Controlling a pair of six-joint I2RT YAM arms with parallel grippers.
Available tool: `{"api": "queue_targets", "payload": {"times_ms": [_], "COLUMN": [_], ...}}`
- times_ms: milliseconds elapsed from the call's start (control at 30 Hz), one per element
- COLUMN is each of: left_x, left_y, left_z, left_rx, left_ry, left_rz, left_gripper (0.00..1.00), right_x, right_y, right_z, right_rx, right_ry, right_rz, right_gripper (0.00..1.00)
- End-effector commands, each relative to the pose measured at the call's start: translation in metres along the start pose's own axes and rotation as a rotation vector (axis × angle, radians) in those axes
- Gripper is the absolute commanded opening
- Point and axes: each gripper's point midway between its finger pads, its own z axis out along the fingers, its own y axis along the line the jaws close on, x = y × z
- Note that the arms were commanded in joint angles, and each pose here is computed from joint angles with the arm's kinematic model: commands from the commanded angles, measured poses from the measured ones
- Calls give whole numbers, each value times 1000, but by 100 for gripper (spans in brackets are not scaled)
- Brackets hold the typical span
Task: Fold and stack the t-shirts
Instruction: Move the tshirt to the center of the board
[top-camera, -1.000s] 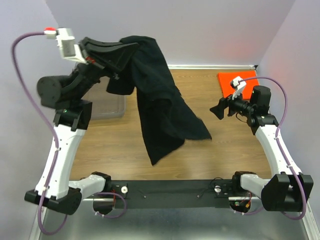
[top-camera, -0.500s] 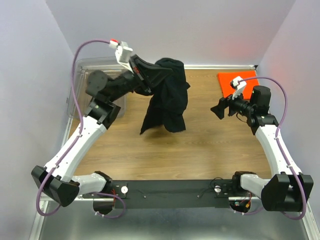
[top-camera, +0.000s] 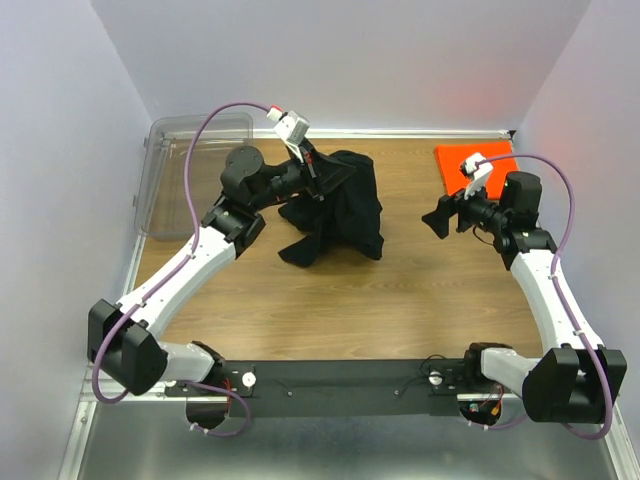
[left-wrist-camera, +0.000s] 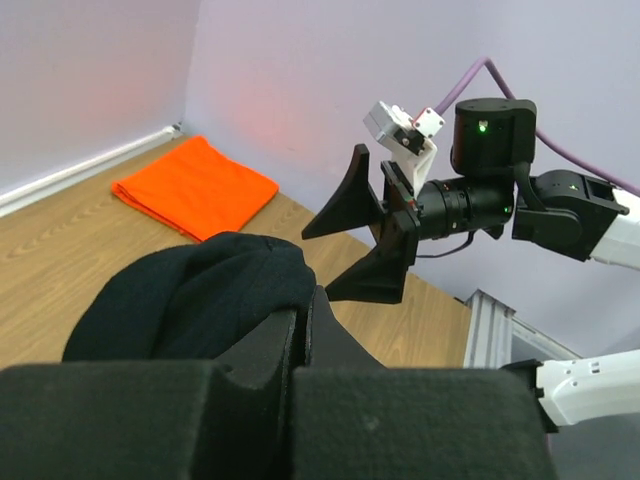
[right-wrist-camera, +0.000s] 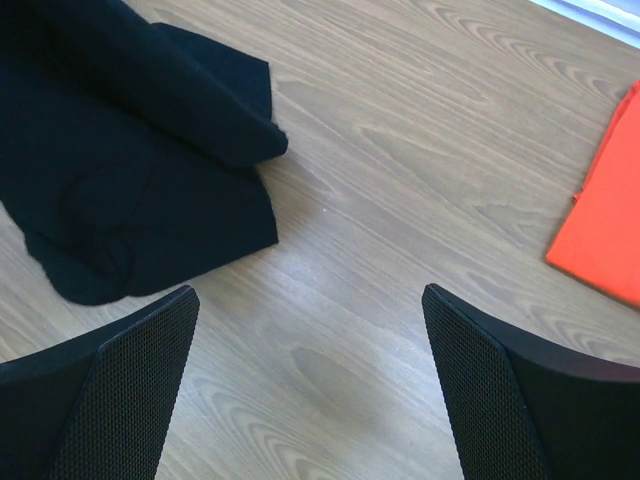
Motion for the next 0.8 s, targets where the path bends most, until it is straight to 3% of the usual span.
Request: {"api": "queue_targets", "payload": {"times_ms": [0,33,67,100,133,167,233,367,467,600,700,767], "left_x": [-21,-12,2,7,15,22,26,-8,-24,-17,26,26], "left_y": [2,16,36,38,68,87,132,144,132,124,123,111], "left_z": [5,9,13,12,15,13,-1,-37,-64,-104,-136,-149], "left_rx": [-24,-67,-136,-145,-275,-367,-612,-800,-830,-875,-881,-858], "left_ry": [-68,-54,-26,-7,-1,21,67,-3,-30,-22,45,16], "left_rz": [75,67,48,38,28,22,63,169,246,309,294,288], "left_gripper": [0,0,15,15,65,80,93,96,97,98,99,98], "right_x": [12,12,12,14,12,11,14,24,38,56,74,83], "right_y": [2,9,22,23,37,43,60,77,94,113,132,136], "right_z": [2,2,0,0,-4,-5,-12,-16,-14,6,28,46], "right_rx": [-13,-55,-122,-125,-201,-234,-317,-421,-521,-572,-588,-528], "right_ry": [28,20,6,15,-10,-20,-36,-51,-16,84,201,276], "right_rz": [-2,-13,-35,-28,-63,-75,-111,-168,-168,-190,-259,-357], "right_gripper": [100,100,100,100,100,100,100,100,100,100,100,100]}}
